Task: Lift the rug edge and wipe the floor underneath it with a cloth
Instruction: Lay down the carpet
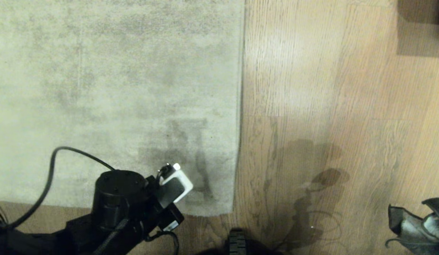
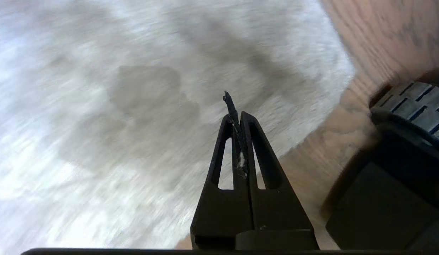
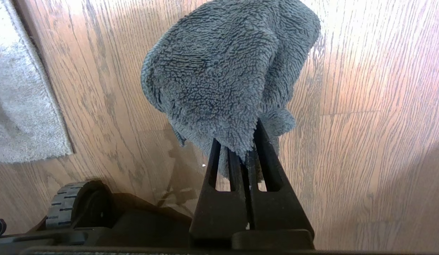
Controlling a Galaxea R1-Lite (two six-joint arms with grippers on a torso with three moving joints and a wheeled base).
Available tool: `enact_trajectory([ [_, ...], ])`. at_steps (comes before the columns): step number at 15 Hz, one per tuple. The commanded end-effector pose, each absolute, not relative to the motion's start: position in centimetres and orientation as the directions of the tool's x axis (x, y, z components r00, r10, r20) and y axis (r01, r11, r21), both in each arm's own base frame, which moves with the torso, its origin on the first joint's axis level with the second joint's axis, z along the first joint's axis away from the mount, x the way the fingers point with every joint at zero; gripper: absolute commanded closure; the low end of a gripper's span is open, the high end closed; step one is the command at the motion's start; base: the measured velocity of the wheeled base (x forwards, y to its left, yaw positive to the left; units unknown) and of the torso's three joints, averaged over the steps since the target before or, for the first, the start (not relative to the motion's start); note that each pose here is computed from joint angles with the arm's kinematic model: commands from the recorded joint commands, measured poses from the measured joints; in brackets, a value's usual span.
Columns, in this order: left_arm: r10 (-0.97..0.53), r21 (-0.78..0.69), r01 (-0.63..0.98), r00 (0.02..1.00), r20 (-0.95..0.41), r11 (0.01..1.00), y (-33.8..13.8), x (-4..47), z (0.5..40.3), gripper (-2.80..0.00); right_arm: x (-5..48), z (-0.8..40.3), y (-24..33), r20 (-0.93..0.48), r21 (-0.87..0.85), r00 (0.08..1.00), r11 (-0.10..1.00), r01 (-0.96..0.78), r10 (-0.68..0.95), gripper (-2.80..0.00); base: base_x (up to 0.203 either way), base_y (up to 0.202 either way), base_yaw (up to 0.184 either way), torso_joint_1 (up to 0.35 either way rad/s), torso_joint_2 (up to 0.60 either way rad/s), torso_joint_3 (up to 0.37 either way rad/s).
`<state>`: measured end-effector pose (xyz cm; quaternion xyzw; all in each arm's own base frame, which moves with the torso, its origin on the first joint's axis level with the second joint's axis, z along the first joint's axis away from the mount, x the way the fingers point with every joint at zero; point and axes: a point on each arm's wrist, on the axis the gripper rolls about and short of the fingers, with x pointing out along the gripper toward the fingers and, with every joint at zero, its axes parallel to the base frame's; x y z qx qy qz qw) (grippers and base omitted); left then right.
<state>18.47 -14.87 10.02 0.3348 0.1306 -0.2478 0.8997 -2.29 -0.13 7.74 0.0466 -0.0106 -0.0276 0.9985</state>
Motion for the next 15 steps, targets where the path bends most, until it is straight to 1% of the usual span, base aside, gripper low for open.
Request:
enact_trajectory([
  [1,-0.363,0.518,0.490,0.870,-0.333,0.701,-12.9,16.7,12.2,0.00,-2.3,7.8,-0.1,0.018,0.094,0.998,0.994,0.054,-0.056,0.00,0.000,0.000,0.000,0.000,0.00,0.000],
  [4,-0.373,0.497,0.489,0.871,-0.318,0.717,-11.4,14.8,12.2,0.00,-2.3,7.7,-0.1,0.017,0.094,0.998,0.994,0.053,-0.055,0.00,0.000,0.000,0.000,0.000,0.00,0.000],
  [7,-0.395,0.448,0.455,0.891,-0.225,0.770,-10.4,13.5,12.8,0.00,-2.3,7.8,-0.1,0.018,0.094,0.998,0.994,0.053,-0.055,0.00,0.000,0.000,0.000,0.000,0.00,0.000],
  [9,-0.401,0.441,0.444,0.896,-0.193,0.780,-10.0,13.0,13.2,0.00,-2.3,7.8,-0.1,0.018,0.094,0.998,0.994,0.053,-0.055,0.00,0.000,0.000,0.000,0.000,0.00,0.000],
  [15,-0.402,0.422,0.447,0.895,-0.195,0.789,-8.6,11.3,12.7,0.00,-2.3,7.8,-0.1,0.018,0.094,0.998,0.994,0.055,-0.057,0.00,0.000,0.000,0.000,0.000,0.00,0.000],
])
